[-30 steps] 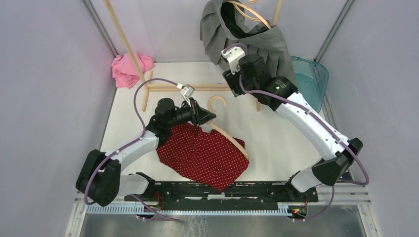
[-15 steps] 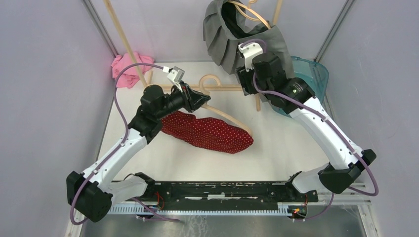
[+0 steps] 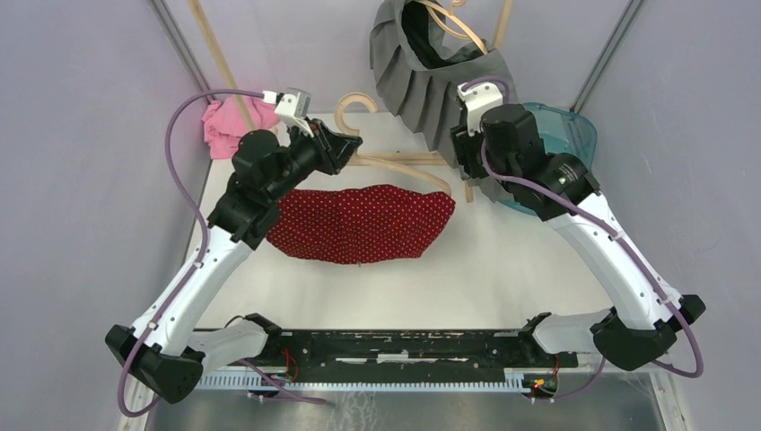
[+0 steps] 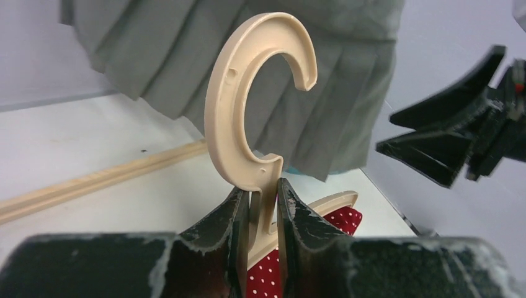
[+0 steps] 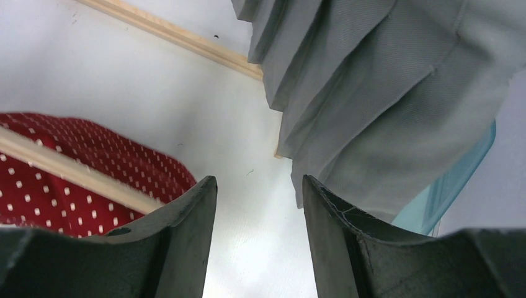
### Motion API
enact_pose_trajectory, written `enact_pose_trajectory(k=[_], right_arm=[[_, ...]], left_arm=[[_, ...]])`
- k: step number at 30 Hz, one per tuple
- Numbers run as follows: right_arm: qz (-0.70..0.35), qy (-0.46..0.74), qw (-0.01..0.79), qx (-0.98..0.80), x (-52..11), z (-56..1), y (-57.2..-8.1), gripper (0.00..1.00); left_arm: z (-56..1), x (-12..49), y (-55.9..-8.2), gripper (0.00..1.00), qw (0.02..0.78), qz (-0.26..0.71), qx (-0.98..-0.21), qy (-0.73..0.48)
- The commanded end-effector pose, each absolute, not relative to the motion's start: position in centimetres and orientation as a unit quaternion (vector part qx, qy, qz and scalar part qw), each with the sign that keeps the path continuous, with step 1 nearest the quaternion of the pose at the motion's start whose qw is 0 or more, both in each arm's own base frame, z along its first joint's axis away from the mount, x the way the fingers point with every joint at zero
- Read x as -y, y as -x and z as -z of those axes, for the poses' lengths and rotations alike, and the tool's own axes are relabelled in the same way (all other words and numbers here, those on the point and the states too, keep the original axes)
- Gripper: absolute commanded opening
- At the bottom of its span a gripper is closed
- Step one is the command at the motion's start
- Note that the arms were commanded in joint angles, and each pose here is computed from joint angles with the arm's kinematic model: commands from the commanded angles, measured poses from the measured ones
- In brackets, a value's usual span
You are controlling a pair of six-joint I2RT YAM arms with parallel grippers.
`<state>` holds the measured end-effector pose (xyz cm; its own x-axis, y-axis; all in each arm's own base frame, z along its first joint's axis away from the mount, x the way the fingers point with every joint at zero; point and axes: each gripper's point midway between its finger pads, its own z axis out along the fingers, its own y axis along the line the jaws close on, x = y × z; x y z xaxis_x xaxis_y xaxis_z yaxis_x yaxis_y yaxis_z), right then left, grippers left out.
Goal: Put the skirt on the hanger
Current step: Pick up the hanger from the clothesline, then place the hanger at the clothesline.
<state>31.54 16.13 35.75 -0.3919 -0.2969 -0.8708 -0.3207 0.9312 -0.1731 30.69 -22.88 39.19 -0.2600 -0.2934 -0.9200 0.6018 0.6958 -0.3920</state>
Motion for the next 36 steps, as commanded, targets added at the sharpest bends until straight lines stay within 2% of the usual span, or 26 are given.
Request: enact_pose_trajectory(k=[1,12,23,36], right_arm=[[-0.012,0.157,0.544,-0.824,-14.5,-37.8,-30.7,0.59],[-0.029,0.155,0.548,-0.821,-14.5,-38.7,-30.1,0.59],[-0.071,0.161,0.537,-0.825,-15.8,-38.0,-29.4,0.59],[-0.108,0.173,0.520,-0.829,-17.3,-35.7,-28.9,0.58]], left_arm=[[-43.6,20.0,-31.5,0.04,0.662,0.310,-0.677,-0.085],[-48.8,14.6,-32.9,0.05,0.731,0.202,-0.652,-0.002],[-53.3,11.8,-35.7,0.05,0.810,0.126,-0.570,0.063],[-56.3,10.8,-40.2,0.04,0.862,0.058,-0.487,0.128]])
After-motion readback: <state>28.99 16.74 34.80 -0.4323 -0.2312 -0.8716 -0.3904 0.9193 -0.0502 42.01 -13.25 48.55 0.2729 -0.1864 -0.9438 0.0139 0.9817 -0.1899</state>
